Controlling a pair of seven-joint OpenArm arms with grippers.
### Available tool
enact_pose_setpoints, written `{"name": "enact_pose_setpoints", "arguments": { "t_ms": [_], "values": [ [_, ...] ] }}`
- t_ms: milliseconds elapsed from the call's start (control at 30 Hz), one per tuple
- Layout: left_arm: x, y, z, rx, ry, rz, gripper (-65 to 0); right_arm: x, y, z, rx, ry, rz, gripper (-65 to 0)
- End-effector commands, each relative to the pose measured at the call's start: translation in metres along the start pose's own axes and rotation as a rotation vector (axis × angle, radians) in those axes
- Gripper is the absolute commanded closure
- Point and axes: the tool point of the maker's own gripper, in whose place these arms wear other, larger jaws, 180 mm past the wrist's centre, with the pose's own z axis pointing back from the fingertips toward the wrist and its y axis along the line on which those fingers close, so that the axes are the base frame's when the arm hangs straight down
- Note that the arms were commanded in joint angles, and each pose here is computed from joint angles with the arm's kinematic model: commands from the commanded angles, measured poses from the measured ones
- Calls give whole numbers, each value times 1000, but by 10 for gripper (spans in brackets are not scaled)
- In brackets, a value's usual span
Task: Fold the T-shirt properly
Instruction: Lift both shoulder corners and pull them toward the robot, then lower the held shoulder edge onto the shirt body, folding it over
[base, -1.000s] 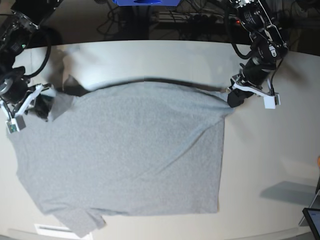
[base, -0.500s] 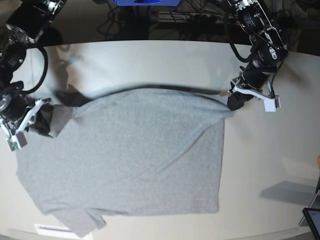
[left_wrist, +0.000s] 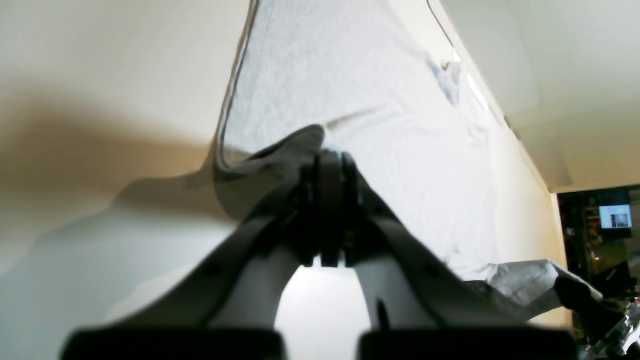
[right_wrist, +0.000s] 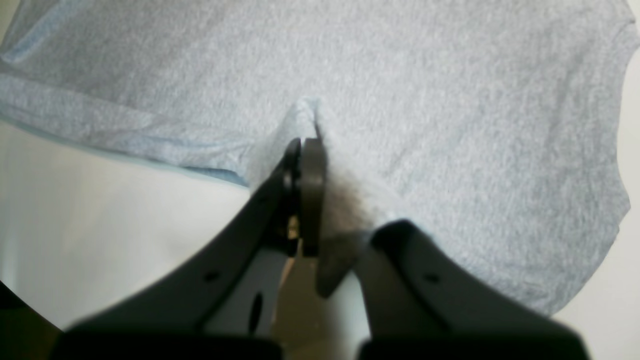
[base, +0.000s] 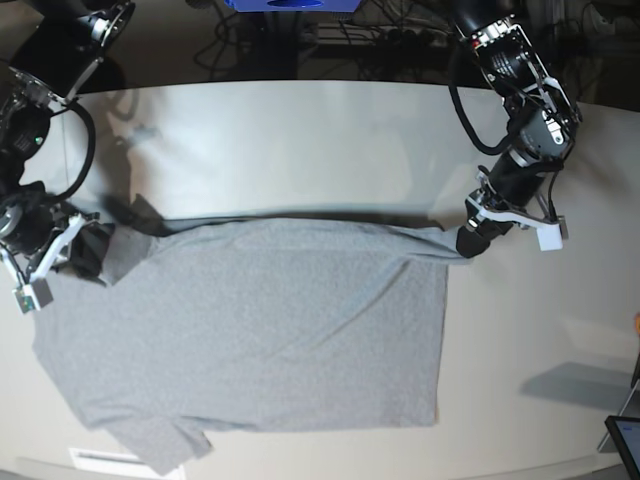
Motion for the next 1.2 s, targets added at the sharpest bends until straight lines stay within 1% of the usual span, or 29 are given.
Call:
{"name": "enact_pose_setpoints", "arguments": {
  "t_ms": [0,100,200,233,300,433,500,567,667,767,900,933,1000,1067,1167],
  "values": [
    [12,-8,-1,-30,-37,-3,0,25,-7,9,-15,-68,40,0],
    [10,-2,-5,-22,-34,20,0,25,-4,3,3,-49,62,0],
    [19,1,-6,-15,-87,29,0,26,-9,0,8,-36,59,0],
    [17,5,-7,-9,-87,37,0,25,-9,-2,13,-32,57,0],
    [17,10,-13,-4,-81,57,0,29,-10,-4,20,-55,45,0],
    [13,25,-22,14,-53,92,0,29,-14,-11,31,-53,18,0],
    [18,25,-25,11,-73,97,0,30,-20,-12,29,-47,13,0],
    [24,24,-26,8,-97,99,0,34,-17,-18,50,-36,34,0],
    [26,23,-27,8,-100,96,0,40,-9,-26,80,-35,80,0],
    [25,24,-28,8,-99,98,0,44,-6,-35,105,-35,85,0],
    [18,32,-33,21,-77,123,0,41,-8,-46,127,-9,59,0],
    [17,36,-33,30,-69,124,0,41,-7,-48,133,-2,65,0],
    [15,39,-34,35,-60,127,0,49,1,-54,155,-20,87,0],
    [14,38,-34,32,-56,126,0,55,2,-54,158,-23,130,0],
    [16,39,-33,33,-60,126,0,65,15,-64,192,-21,175,0]
  ]
}}
